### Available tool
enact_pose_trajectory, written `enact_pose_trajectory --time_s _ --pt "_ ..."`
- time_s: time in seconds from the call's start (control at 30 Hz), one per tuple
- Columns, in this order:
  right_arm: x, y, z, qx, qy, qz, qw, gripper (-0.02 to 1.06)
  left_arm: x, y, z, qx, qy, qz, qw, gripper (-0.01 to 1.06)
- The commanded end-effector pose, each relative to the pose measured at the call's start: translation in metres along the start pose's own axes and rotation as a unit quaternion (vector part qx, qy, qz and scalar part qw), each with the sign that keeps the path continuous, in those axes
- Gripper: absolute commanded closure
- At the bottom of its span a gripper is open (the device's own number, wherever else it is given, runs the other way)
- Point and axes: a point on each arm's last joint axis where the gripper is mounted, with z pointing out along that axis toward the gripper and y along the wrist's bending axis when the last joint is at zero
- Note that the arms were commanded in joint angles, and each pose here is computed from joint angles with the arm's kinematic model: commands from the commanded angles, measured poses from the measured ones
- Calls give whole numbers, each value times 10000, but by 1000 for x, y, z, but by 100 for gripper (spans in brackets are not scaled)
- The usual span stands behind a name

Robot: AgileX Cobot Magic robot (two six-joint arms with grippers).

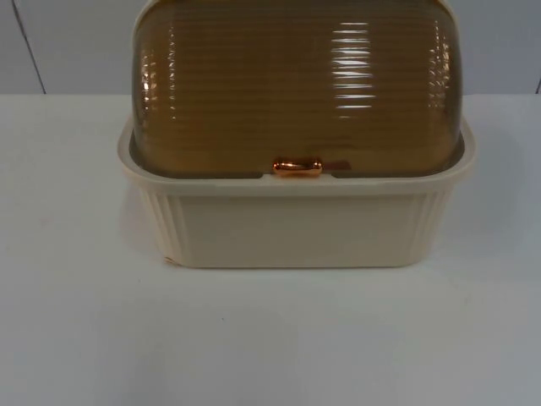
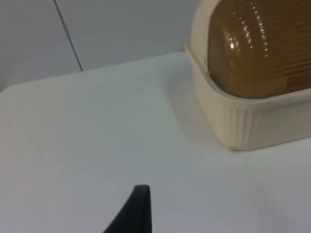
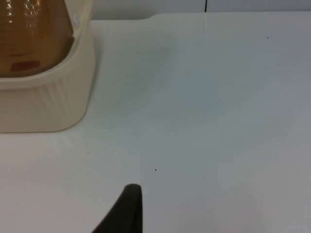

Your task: Open the box lid with the left hand, place the block into the box with the right hand, then close the box lid with the left hand.

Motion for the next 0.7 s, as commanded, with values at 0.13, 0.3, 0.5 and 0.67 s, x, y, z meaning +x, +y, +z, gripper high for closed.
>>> enact_pose_trajectory --time_s 0.13,0.3,0.5,0.67 --pt "0 0 0 3 -33 27 10000 0 7 3 7 -114 179 -218 9995 0" --pt "0 0 0 -52 -34 1 10000 0 20 6 21 -251 484 -198 9983 0" --pt "0 0 0 -101 -33 -16 9999 0 20 9 21 -389 483 -267 9977 0" --pt "0 0 0 -118 -32 -7 9999 0 20 9 21 -389 483 -267 9977 0"
